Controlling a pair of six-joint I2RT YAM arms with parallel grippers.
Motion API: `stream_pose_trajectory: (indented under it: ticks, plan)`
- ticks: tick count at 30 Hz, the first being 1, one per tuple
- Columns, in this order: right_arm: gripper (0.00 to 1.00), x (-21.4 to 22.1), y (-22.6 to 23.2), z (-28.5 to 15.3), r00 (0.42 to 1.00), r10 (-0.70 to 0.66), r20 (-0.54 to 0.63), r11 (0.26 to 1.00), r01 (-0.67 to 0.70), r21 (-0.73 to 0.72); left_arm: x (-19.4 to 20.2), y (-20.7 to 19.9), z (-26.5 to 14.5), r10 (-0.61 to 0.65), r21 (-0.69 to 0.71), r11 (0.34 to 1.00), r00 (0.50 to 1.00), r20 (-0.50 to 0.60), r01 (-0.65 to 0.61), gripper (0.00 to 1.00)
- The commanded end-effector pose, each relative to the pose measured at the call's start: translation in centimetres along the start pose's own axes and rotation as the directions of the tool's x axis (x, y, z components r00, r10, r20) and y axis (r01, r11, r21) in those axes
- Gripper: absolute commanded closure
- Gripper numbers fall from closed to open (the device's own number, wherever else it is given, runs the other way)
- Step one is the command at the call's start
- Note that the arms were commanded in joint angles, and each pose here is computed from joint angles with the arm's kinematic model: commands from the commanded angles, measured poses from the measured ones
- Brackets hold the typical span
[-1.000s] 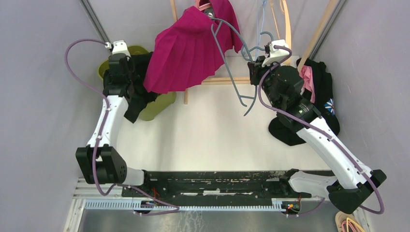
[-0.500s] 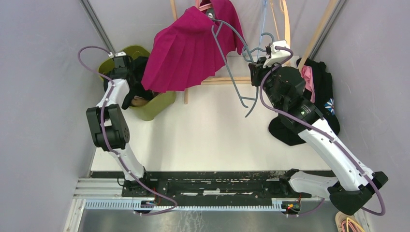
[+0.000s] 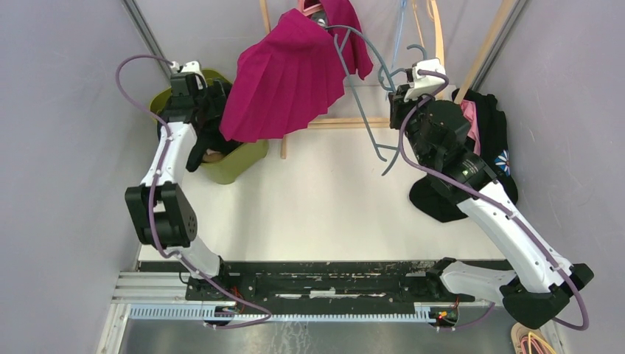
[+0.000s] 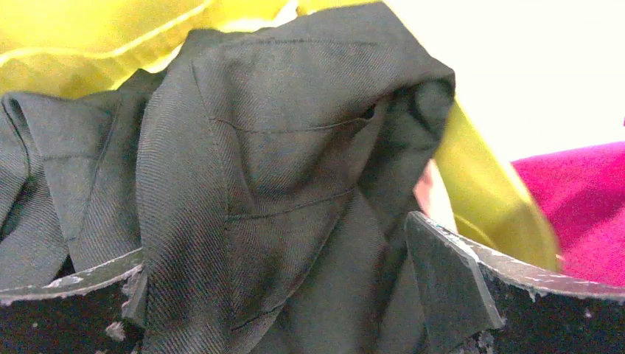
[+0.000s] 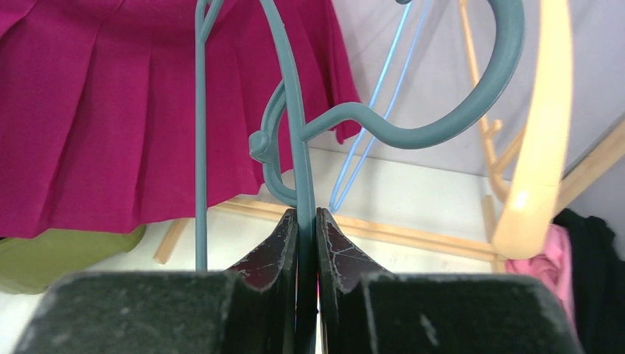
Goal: Remove the skirt from the hanger
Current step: Place the skirt in the bin.
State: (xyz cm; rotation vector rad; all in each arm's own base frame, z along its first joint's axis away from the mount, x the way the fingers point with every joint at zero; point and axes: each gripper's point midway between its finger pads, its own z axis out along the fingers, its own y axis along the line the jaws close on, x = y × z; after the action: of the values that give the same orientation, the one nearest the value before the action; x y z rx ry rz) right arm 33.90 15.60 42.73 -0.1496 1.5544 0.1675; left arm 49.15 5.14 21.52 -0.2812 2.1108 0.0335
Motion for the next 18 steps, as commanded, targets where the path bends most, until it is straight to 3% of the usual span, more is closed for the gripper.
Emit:
stream_pose_trajectory:
  ticks: [1,5,12,18]
  plan:
    - [0.99,-5.2,-3.0,-1.2,0.991,-0.062,0.115,0.992,0.048,0.119,-6.7,-2.6,-6.6,-0.009,0.103,0.995,0.984,0.176,-0.010,0.01]
    - [0.99,-5.6,-5.0,-0.6,0.985,-0.145,0.089,0.960,0.118,0.253,-8.4,-4.2,-11.1,-0.013,0.151,0.988,0.970,0.242,-0.025,0.01]
    - [0.99,-5.8,-3.5,2.3,0.980,-0.184,0.078,0.959,0.161,0.232,-9.2,-4.5,-18.1,0.032,0.141,0.987,0.950,0.312,-0.080,0.01]
    - [0.99,-7.3,-2.0,4.3,0.972,-0.205,0.114,0.961,0.178,0.210,-10.5,-9.4,-23.6,-0.014,0.382,0.914,0.932,0.363,-0.135,0.01]
